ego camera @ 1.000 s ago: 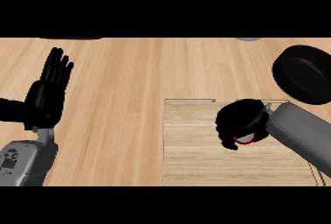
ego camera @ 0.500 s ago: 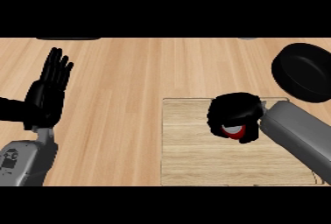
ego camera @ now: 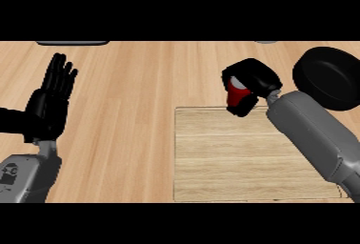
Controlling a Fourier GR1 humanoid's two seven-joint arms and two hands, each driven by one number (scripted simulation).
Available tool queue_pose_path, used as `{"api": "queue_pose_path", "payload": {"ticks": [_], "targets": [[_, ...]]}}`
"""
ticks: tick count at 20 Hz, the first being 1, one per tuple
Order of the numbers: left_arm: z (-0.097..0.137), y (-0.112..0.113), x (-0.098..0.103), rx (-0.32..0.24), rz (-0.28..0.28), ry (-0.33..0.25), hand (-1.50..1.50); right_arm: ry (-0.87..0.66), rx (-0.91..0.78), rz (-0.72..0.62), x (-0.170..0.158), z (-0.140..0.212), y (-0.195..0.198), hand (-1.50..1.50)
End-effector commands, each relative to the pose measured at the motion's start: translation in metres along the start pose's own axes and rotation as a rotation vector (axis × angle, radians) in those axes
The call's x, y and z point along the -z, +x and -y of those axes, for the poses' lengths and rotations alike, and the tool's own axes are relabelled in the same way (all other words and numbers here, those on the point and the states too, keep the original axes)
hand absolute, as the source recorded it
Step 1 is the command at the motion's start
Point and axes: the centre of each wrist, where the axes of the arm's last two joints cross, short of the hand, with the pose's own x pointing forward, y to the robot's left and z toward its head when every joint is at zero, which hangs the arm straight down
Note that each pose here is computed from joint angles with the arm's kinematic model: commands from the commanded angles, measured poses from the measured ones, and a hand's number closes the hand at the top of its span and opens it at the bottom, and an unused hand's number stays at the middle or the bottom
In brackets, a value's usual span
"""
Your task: Pick the can from the tray and place it in the pot
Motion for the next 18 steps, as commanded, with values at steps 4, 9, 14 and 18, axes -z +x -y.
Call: {"api": "queue_pose_path", "payload": {"ticks": [4, 9, 14, 18], "targets": [[0.002, -0.003, -0.001, -0.005, -0.027, -0.01, 0.0, -0.419, 0.006, -0.479, 0.045, 0.059, 0.049, 1.5], [0.007, -0.007, -0.007, -0.007, -0.012, 0.005, 0.0, -0.699, -0.026, -0.662, 0.055, 0.094, 0.074, 1.5], [0.008, 0.009, 0.0, -0.004, -0.003, 0.008, 0.0, -0.845, -0.099, -0.796, 0.048, 0.109, 0.077, 1.5], [-0.008, -0.005, -0.008, 0.011, -0.005, 0.019, 0.0, -0.861, -0.148, -0.886, 0.011, 0.145, 0.049, 1.5]]}}
